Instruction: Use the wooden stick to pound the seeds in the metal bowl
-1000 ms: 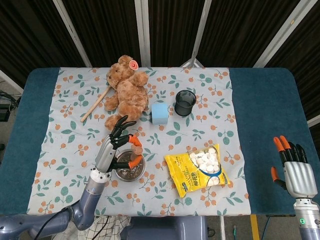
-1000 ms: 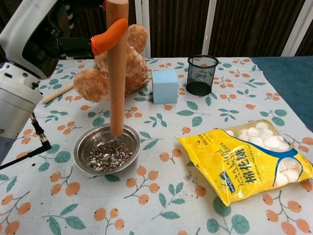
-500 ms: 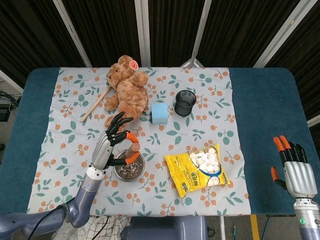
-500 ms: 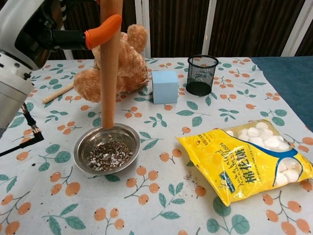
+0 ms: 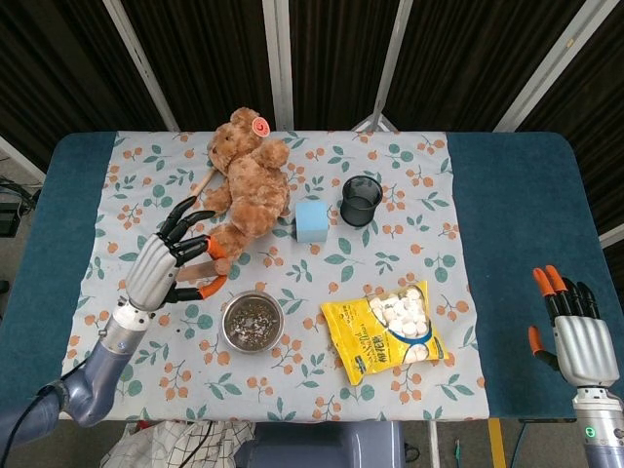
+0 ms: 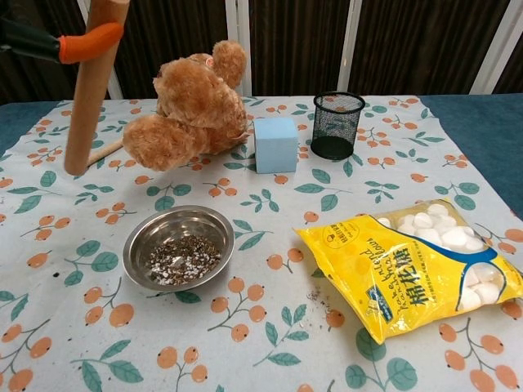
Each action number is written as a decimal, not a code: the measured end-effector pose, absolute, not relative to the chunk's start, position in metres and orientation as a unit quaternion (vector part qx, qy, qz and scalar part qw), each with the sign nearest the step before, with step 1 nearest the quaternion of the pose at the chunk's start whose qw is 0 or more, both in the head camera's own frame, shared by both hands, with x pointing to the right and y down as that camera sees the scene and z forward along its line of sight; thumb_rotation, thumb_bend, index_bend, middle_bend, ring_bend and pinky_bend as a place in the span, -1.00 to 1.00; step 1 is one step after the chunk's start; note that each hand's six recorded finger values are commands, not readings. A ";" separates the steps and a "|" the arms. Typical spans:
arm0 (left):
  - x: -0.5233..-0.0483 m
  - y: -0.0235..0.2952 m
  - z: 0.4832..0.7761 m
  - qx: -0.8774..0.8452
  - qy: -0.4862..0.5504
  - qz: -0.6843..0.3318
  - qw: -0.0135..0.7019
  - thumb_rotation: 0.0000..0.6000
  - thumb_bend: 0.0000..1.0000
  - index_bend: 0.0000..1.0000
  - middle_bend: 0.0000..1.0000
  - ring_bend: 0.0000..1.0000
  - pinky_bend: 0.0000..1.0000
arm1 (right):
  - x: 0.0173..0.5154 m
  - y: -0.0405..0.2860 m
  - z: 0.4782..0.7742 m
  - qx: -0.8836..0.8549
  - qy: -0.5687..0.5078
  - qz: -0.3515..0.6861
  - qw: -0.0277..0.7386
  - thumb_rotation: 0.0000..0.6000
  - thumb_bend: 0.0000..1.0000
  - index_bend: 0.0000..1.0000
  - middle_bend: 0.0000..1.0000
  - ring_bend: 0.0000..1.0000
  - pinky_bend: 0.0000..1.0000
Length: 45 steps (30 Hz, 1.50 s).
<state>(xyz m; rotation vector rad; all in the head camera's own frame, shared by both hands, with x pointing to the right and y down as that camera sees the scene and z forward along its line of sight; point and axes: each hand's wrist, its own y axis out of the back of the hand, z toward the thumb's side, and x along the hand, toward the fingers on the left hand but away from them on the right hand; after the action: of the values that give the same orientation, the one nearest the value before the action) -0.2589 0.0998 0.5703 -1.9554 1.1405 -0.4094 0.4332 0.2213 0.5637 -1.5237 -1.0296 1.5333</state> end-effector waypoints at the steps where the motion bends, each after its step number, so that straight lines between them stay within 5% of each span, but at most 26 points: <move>1: -0.267 0.100 0.573 -0.773 0.444 -0.178 0.416 1.00 0.76 0.21 0.38 -0.64 -0.91 | 0.433 0.221 0.564 -0.592 -0.401 0.596 0.365 1.00 0.01 -1.00 -1.00 -1.00 -1.00; 19: -0.380 0.117 0.622 -0.728 0.315 -0.351 0.498 1.00 0.75 0.21 0.39 -0.62 -0.91 | 0.432 0.220 0.564 -0.591 -0.401 0.597 0.365 1.00 0.01 -1.00 -1.00 -1.00 -1.00; 32: -0.377 0.151 0.670 -0.744 0.242 -0.380 0.494 1.00 0.74 0.21 0.39 -0.62 -0.91 | 0.433 0.219 0.563 -0.589 -0.404 0.597 0.364 1.00 0.01 -1.00 -1.00 -1.00 -1.00; 45: -0.374 0.159 0.690 -0.745 0.251 -0.405 0.466 1.00 0.16 -0.10 0.02 -0.70 -0.97 | 0.433 0.220 0.563 -0.590 -0.404 0.597 0.365 1.00 0.01 -1.00 -1.00 -1.00 -1.00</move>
<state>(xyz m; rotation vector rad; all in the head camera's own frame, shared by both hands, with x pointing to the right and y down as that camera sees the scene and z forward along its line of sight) -0.3738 0.1590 0.6897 -1.8297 0.6158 -0.9950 0.4328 0.2202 0.5631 -1.5175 -1.0381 1.5351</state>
